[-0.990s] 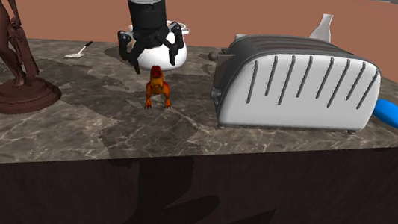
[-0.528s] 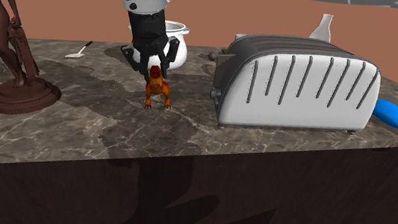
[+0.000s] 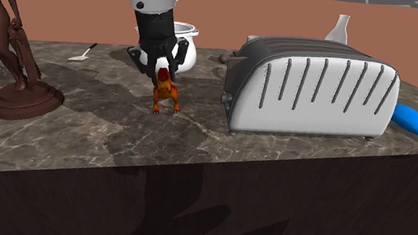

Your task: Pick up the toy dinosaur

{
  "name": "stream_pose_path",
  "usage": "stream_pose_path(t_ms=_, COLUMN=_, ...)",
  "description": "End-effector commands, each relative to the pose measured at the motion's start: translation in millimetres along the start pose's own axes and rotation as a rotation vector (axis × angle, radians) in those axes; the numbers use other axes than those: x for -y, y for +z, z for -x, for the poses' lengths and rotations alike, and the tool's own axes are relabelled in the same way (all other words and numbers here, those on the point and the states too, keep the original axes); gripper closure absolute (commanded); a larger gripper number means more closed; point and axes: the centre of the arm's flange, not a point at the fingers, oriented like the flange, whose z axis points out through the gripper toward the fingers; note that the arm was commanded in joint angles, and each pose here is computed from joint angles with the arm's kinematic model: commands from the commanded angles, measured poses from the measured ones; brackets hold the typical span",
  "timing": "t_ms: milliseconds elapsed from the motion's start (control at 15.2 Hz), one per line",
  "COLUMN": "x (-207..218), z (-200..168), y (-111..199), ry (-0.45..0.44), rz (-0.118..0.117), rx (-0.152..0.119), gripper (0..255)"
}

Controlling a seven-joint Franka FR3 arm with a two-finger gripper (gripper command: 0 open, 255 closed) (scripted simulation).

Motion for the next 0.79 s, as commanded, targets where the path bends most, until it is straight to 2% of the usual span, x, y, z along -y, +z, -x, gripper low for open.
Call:
stream_pose_path(t_ms=0, x=-2, z=-1, y=-8, ry=0.000, rz=0.000, rx=0.001, gripper=255)
stream_pose_path(t_ms=726, x=-10, z=-9, y=-65, ry=0.000, rz=0.000, rx=0.001, gripper=255)
